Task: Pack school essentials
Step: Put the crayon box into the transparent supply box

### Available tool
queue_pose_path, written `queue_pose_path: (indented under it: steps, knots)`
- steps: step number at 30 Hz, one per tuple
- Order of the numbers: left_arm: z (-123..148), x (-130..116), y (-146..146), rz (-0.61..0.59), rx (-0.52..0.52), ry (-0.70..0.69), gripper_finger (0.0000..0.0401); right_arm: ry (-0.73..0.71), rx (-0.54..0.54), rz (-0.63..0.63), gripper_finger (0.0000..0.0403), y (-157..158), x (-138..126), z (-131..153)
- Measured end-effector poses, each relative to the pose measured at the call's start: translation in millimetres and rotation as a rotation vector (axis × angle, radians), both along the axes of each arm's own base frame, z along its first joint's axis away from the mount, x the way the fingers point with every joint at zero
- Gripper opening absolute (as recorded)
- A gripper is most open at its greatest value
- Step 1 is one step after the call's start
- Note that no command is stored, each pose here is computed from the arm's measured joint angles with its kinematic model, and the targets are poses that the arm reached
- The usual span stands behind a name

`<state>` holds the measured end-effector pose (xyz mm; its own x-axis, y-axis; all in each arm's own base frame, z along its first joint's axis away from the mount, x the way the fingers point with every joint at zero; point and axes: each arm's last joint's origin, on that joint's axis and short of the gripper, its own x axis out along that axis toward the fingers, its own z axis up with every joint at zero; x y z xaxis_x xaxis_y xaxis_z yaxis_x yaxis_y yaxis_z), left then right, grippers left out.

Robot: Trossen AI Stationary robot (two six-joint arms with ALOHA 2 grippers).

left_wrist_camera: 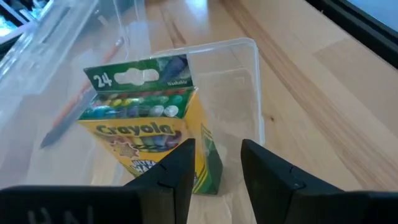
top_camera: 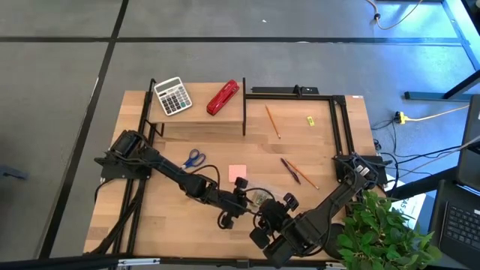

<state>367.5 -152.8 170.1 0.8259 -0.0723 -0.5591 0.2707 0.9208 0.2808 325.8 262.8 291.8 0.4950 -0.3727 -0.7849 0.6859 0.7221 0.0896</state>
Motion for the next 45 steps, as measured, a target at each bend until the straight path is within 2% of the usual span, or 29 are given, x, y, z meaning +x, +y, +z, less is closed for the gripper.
queue_pose_path:
  steps: [7,12,23,31,39,45]
  knots:
    - [6,5,-1,-0.056,-0.027,-0.067,0.0124,-0.013,-0.015,-0.003,0.0145,0,0,0]
    - [5,4,0,-0.054,-0.024,-0.058,0.0124,-0.013,-0.015,-0.003,0.0145,0,0,0]
    - [36,-16,4,0.011,0.064,-0.024,0.0124,-0.009,-0.018,-0.003,0.0145,-1,0,0]
    - [17,-13,13,0.05,0.078,0.079,0.0124,-0.014,-0.024,-0.005,0.0145,-1,0,0]
    - [2,-2,17,0.071,0.066,0.055,0.0124,-0.014,-0.025,-0.004,0.0145,-1,0,0]
    - [4,1,16,0.054,0.048,0.025,0.0124,-0.012,-0.026,-0.007,0.0145,-2,1,0]
